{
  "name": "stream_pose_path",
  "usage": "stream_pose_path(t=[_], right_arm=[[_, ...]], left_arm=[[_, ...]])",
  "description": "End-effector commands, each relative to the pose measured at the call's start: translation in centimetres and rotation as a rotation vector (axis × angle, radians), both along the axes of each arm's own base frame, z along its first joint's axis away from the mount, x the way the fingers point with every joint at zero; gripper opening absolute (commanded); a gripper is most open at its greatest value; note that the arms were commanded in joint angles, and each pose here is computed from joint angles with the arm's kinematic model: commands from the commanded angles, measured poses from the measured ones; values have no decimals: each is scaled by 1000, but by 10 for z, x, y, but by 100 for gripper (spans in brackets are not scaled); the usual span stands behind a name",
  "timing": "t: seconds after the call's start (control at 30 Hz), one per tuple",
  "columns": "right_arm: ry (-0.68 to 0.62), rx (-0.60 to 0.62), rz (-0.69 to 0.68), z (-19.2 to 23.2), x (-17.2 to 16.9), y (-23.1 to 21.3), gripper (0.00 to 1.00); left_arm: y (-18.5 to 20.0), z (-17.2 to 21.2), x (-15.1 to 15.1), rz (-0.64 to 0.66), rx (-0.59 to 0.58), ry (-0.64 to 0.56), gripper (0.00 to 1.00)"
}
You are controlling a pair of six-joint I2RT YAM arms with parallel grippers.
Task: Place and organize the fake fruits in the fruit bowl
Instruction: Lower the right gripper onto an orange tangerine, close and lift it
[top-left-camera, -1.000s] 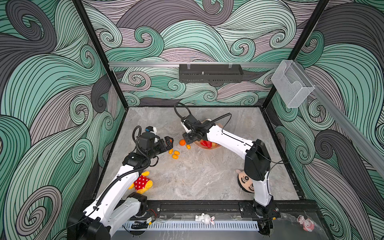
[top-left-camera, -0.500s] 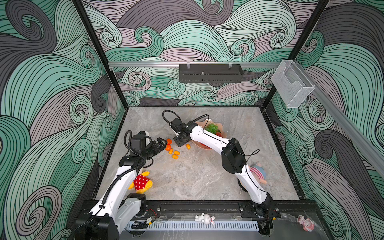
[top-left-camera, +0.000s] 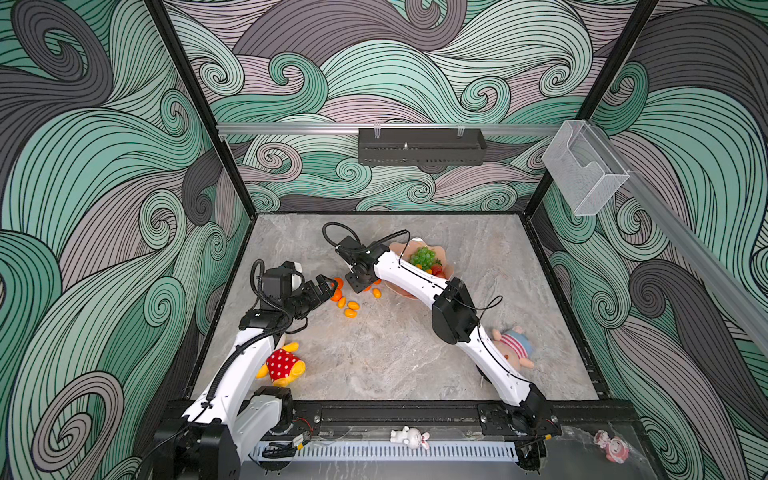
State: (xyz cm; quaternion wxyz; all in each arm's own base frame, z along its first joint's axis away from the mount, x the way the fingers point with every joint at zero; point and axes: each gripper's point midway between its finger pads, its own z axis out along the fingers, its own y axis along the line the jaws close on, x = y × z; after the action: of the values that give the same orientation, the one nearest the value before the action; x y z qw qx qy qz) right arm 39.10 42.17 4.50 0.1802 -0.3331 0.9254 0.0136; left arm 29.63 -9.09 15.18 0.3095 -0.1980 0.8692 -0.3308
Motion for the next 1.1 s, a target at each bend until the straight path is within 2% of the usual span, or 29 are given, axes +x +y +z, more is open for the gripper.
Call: stream_pose_path(t=[0.0,0.47,0.8,1.07], right_arm=[[3,-48,-15,-4,4,-14,50],[57,-44,0,-17,-3,-13,48],[73,-42,0,-22,-4,-13,51],[75,-42,-2,-23,-5,-13,46]], left_arm=[[-3,9,4,-18,-24,-13,99],[-5,10,4,-41,-25,2,99],[-6,10,4,-44,-26,3,99],[-6,9,4,-45,-24,6,99]])
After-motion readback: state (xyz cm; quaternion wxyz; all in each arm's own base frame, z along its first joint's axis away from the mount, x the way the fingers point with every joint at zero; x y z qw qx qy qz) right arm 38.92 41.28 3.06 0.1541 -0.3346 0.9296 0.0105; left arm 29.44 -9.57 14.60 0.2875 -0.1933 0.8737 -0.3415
